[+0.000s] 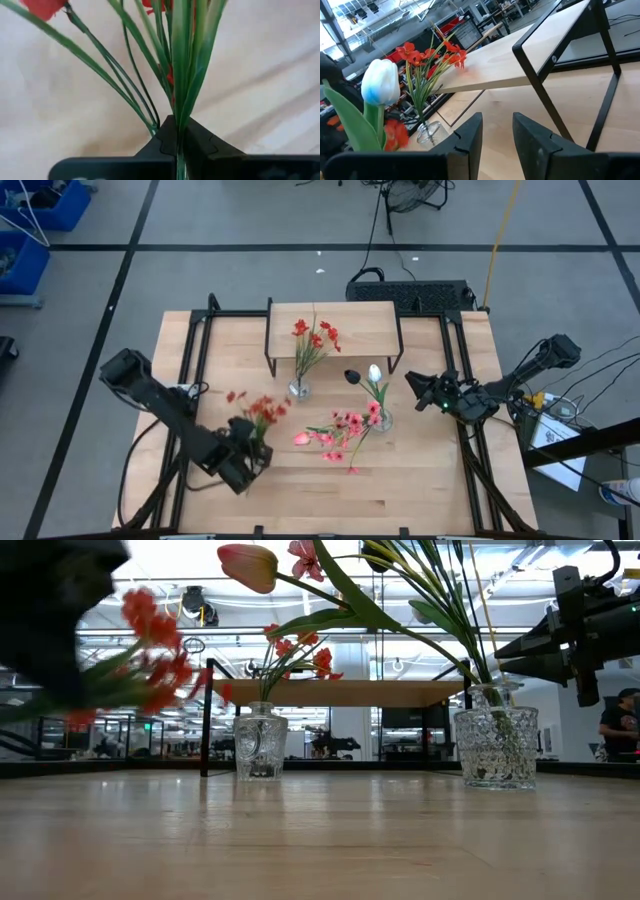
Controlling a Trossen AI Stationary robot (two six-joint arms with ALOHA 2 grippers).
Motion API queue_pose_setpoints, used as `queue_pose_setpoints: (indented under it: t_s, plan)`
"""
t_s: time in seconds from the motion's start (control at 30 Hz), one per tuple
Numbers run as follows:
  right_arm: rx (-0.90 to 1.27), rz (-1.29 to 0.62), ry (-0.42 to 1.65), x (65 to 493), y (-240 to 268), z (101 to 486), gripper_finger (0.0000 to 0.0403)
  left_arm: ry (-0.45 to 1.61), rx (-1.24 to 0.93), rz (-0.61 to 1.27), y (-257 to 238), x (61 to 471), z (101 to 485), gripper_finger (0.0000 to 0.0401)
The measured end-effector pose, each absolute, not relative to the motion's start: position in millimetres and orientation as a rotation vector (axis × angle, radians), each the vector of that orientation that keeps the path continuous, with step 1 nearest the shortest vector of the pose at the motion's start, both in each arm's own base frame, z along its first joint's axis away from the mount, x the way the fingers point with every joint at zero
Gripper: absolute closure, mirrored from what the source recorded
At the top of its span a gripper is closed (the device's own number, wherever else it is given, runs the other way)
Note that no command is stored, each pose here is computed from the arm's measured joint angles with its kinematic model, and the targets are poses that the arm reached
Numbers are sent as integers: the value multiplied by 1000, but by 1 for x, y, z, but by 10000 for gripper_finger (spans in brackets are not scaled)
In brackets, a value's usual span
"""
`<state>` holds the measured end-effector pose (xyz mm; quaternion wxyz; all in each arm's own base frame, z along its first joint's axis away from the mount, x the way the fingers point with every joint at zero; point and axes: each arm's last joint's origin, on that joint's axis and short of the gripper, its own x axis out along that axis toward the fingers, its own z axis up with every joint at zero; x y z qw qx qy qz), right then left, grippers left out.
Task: Pick and place flowers into a vace then onto a shelf
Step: Put the orange flowers into the left transparent vase
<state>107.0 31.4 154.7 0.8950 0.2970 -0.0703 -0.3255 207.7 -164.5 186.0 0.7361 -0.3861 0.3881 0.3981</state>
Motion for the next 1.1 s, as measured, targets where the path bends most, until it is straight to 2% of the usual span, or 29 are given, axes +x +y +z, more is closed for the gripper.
queue_pose_setpoints:
  t_s: [0.2, 0.33, 0.6, 0.73, 0.87, 1.1]
  plan:
    - [624, -674, -148, 107, 31, 155, 303, 639, -734, 844, -137, 210, 217, 378]
    - [621, -674, -146, 107, 31, 154, 303, 546, -670, 854, -114, 213, 235, 391]
    - [618, -675, -144, 107, 31, 154, 303, 359, -414, 952, -66, 217, 266, 379]
    - [618, -675, -144, 107, 31, 154, 303, 324, -304, 1004, -46, 224, 275, 392]
    - [623, -675, -146, 107, 31, 154, 303, 293, -262, 1037, -26, 238, 282, 386]
    - [655, -677, -151, 107, 31, 153, 303, 247, -238, 952, 8, 260, 300, 393]
